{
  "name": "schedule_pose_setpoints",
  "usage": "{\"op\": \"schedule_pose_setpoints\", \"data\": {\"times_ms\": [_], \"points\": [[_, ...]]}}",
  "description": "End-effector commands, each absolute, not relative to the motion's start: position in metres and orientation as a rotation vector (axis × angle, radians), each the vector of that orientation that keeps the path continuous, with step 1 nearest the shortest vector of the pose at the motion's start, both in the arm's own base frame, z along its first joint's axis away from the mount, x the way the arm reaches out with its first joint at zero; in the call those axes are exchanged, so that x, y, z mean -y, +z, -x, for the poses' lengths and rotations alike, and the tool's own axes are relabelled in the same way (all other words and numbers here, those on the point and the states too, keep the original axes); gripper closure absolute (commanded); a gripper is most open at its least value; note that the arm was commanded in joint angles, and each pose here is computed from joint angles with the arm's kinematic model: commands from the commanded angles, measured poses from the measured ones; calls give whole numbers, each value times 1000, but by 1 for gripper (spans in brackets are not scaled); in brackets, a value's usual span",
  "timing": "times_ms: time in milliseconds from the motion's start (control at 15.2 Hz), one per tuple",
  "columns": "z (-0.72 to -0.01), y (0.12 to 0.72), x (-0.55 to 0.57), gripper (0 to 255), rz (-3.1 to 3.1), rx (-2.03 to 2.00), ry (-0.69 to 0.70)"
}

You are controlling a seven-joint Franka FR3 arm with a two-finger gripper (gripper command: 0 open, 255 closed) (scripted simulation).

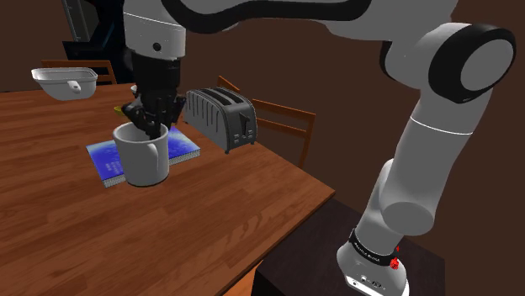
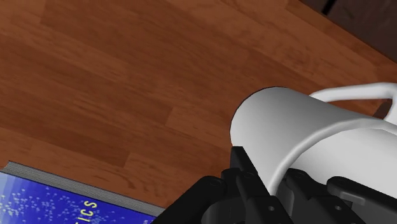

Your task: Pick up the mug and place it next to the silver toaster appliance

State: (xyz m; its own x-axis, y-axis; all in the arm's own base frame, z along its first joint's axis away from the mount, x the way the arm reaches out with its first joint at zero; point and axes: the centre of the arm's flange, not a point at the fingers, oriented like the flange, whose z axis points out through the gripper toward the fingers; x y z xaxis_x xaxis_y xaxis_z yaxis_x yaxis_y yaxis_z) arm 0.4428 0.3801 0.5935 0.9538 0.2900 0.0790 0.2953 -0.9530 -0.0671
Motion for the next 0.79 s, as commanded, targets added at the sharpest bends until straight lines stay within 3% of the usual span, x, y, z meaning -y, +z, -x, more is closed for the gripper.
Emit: {"op": "schedule_pose_setpoints", "data": {"times_ms": [0, 726], "points": [[-443, 605, -381, 255, 3028, 454, -104], [-457, 642, -344, 255, 3028, 454, -104]]}}
